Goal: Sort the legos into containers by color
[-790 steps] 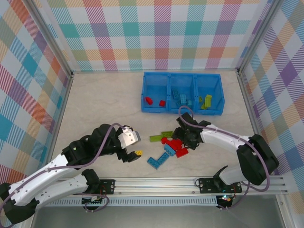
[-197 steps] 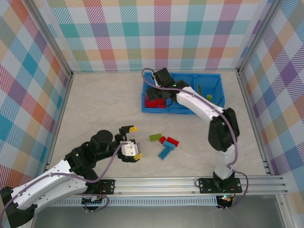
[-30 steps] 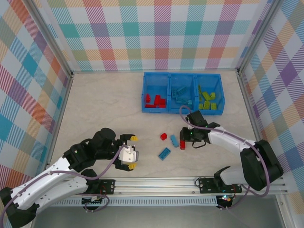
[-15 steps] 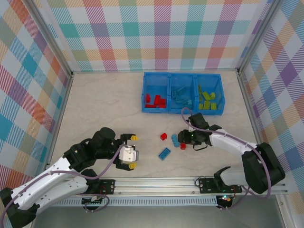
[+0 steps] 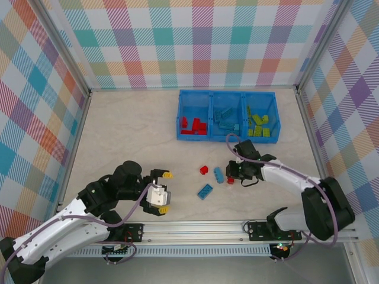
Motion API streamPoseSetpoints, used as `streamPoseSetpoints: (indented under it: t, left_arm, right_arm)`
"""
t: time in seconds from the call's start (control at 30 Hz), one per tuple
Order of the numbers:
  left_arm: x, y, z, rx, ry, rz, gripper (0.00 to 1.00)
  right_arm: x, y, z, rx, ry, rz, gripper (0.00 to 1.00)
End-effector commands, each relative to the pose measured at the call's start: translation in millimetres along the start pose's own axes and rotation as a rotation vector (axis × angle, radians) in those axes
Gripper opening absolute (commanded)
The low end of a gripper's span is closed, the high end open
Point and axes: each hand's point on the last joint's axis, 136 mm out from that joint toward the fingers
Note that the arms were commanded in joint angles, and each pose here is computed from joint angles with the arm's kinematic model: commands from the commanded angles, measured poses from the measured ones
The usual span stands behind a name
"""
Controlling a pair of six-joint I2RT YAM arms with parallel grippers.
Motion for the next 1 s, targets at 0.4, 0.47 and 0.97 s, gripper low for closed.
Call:
streamPoseSetpoints:
  t: [0.4,0.47,0.97]
  left_arm:
    - [11,77,5,0.318,-0.003,-0.343,1.0]
    - [12,78,3,0.32,-0.014,-0.348,1.0]
    - [10,79,5,0.302,-0.014,-0.356,1.0]
  right_arm:
    - [26,134,-200,0.362,-0.46,-0.029,0.1]
    - [11,138,-226,0.391,-0.487,0.015,0.12]
    - [-39,140,-287,0.376,-0.441,0.058,0.47]
Point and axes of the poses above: each hand's point on the last joint's axis, 136 mm out from that joint toward the fingers, its own x axis back along the fingers, its own y axis along the line the jaws close on, z = x × y, and after that the axes turned 9 degrees about x, right-handed
